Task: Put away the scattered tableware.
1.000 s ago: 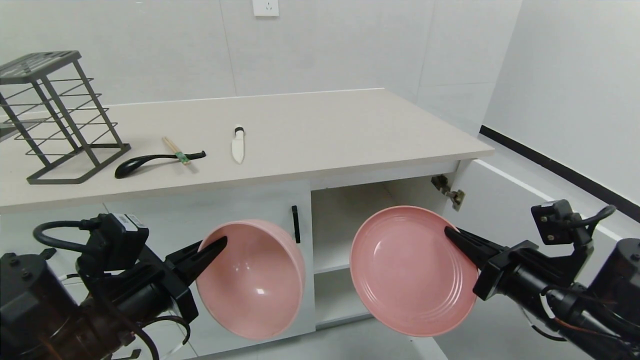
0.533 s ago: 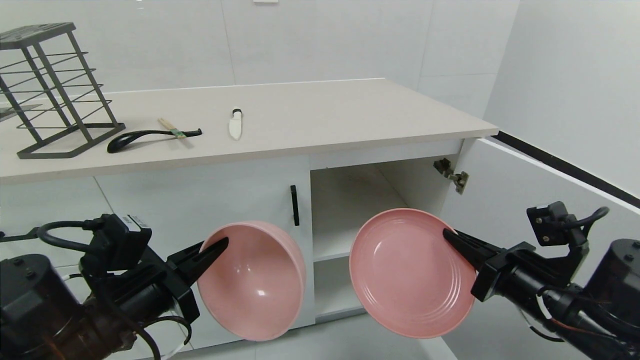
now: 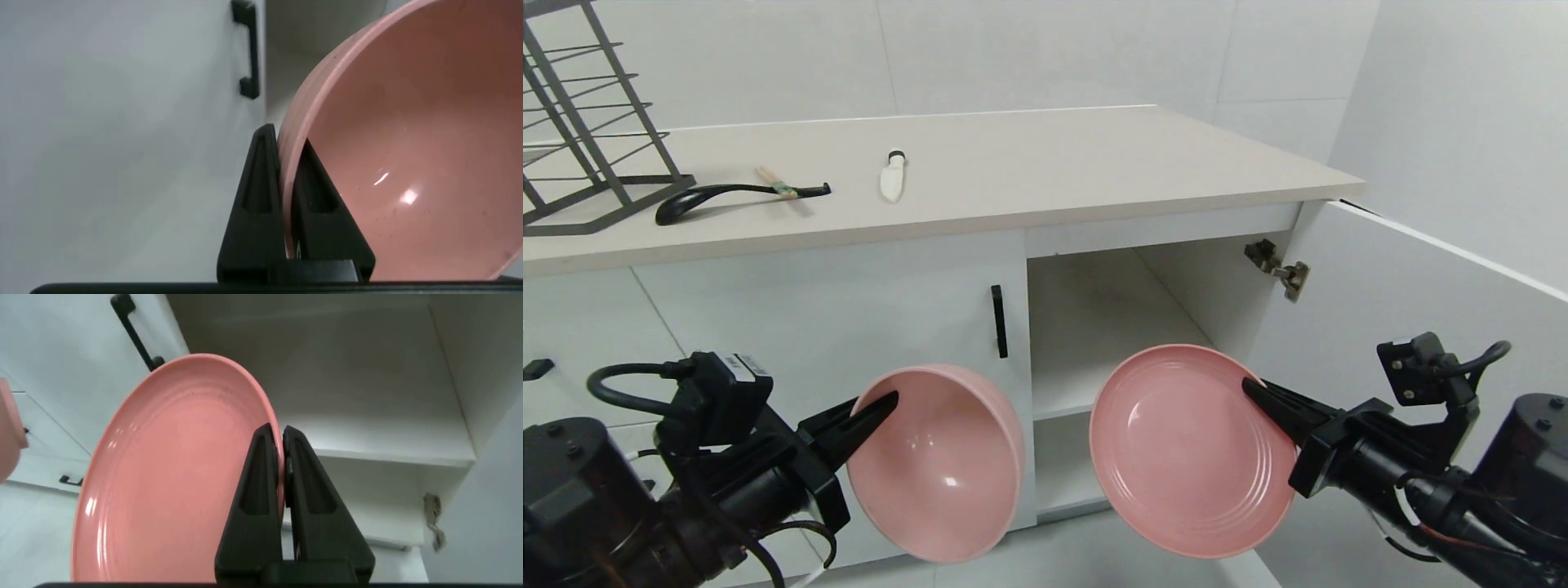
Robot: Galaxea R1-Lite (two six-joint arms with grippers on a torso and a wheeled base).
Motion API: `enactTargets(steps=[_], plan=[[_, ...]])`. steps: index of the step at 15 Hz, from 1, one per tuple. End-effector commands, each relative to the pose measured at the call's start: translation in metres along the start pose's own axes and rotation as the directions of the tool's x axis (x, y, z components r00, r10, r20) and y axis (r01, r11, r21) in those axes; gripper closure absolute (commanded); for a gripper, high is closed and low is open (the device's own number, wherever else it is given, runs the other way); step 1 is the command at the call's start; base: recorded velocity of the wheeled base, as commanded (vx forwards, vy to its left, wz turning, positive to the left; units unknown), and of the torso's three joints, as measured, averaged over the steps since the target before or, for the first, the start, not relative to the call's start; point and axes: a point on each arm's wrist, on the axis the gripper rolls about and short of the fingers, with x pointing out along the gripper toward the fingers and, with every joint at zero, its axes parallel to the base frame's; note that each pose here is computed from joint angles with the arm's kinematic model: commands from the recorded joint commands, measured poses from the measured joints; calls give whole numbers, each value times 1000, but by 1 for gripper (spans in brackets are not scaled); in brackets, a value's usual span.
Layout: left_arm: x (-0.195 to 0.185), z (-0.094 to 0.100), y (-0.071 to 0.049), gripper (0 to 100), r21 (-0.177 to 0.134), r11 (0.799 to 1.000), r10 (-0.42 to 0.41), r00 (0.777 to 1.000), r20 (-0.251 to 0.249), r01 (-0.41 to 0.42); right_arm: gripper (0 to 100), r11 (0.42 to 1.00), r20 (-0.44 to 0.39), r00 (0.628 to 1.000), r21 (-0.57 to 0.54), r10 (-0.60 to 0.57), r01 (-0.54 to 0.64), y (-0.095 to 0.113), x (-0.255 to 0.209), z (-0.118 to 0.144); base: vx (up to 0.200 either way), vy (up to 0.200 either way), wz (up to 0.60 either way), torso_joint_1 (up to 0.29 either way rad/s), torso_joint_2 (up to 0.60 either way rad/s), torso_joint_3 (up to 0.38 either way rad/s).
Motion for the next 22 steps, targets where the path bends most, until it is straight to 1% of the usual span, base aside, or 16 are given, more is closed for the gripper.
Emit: enactTargets(steps=[1, 2, 4, 7, 8, 9, 10, 12, 14, 20, 22], plan=[[-1, 1, -1, 100, 0, 1000, -5, 1000, 1, 5, 100, 1000, -6, 1000, 0, -1, 1, 0, 1, -1, 200, 0, 0, -2, 32, 41], [0, 1, -4, 100, 1, 1000, -23, 1000, 2, 23, 100, 1000, -11, 1000, 0, -2, 2, 0, 1, -2, 0, 0, 0, 0, 0, 0], [0, 1, -7, 100, 3, 999, -35, 999, 1, 35, 100, 1000, -25, 1000, 0, -1, 1, 0, 2, -5, 0, 0, 0, 0, 0, 0], [0, 1, -7, 100, 3, 999, -38, 999, 1, 38, 100, 1000, -47, 999, -1, -1, 1, 0, 2, -9, 0, 0, 0, 0, 0, 0], [0, 1, -6, 100, 4, 999, -33, 999, -4, 33, 100, 1000, -53, 999, -1, -4, 4, 0, 3, -10, 200, 0, 0, 2, 2, 12], [0, 0, -7, 100, 21, 999, -34, 999, -5, 34, 100, 1000, -53, 999, -1, -4, 4, 0, 3, -10, 200, 0, 0, -2, -2, -2], [-1, 1, -7, 100, 29, 999, -39, 999, -3, 39, 100, 1000, -53, 999, -1, -4, 4, 0, 3, -10, 200, 0, 0, -2, 2, 2], [-1, 1, -13, 100, 37, 997, -66, 998, -8, 67, 100, 1000, -63, 998, -1, -6, 6, -1, 4, -12, 0, 0, 0, 0, 0, 0], [-2, 2, -17, 100, 37, 995, -91, 996, -13, 92, 100, 1000, -74, 997, -2, -8, 8, -1, 4, -15, 0, 0, 0, 0, 0, 0], [-2, 1, -17, 100, 38, 995, -90, 996, -18, 91, 100, 1000, -74, 997, -2, -8, 8, -1, 5, -15, 0, 0, 0, 0, 0, 0], [-3, 3, -14, 100, 40, 996, -75, 997, -2, 75, 100, 1000, -84, 996, -4, 11, -12, 3, 4, -17, 0, 0, 0, 0, 0, 0]])
